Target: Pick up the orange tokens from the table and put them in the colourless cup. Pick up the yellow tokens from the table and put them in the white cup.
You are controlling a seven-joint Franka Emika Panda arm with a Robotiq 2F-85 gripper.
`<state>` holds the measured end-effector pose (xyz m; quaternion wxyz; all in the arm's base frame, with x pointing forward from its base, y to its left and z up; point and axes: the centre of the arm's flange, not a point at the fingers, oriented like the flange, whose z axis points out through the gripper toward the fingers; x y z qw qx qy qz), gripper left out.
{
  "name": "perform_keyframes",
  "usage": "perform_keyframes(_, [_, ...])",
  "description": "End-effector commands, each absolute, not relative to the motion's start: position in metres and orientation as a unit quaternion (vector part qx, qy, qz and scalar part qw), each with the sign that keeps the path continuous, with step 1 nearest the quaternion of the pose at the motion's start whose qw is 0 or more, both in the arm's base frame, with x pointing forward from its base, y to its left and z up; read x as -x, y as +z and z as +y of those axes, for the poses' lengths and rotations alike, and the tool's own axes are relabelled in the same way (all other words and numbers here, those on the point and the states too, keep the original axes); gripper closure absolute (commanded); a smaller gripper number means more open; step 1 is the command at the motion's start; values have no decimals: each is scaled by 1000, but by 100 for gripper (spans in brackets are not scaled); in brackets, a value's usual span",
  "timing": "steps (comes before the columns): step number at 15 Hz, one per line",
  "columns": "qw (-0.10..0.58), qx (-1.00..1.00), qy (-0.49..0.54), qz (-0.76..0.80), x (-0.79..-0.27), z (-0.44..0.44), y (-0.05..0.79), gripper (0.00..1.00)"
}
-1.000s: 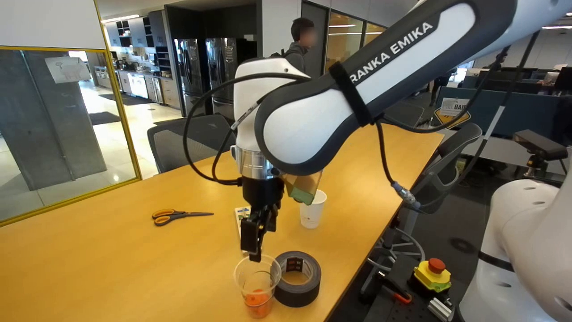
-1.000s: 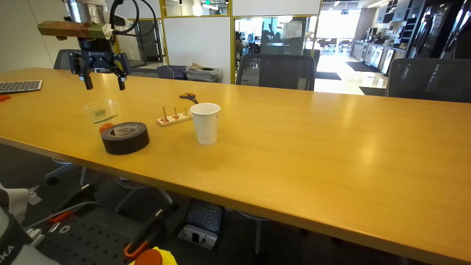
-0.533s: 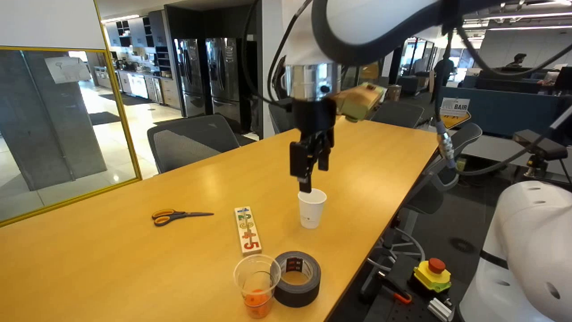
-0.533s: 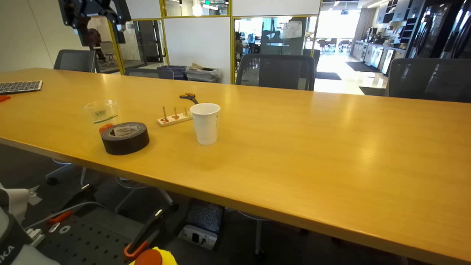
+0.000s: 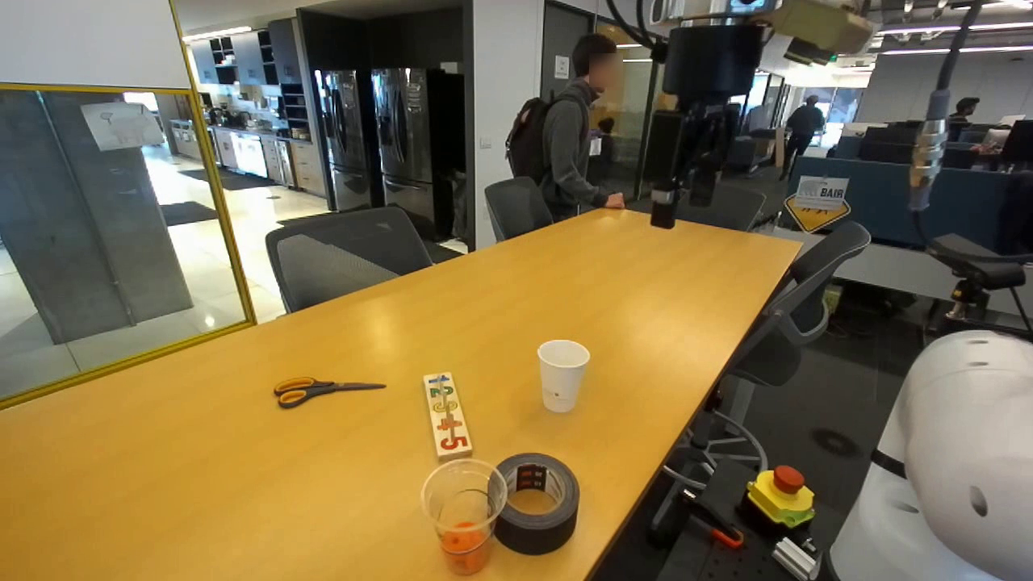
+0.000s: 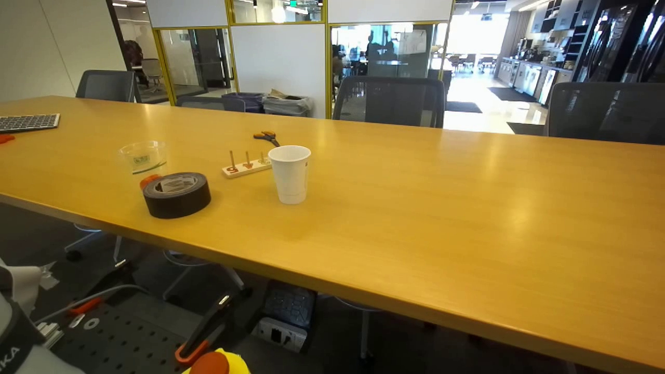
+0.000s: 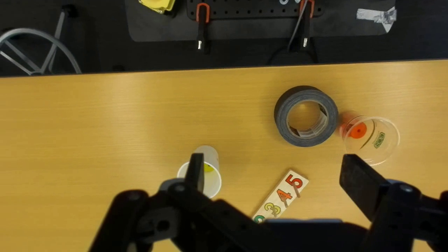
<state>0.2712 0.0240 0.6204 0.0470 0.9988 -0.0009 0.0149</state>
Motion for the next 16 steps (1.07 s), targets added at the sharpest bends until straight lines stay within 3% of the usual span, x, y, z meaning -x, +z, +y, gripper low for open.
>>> perform_keyframes(1, [71, -997, 23, -21, -249, 3, 623, 0])
perform_keyframes(16, [46, -998, 7, -38, -241, -28, 589, 0])
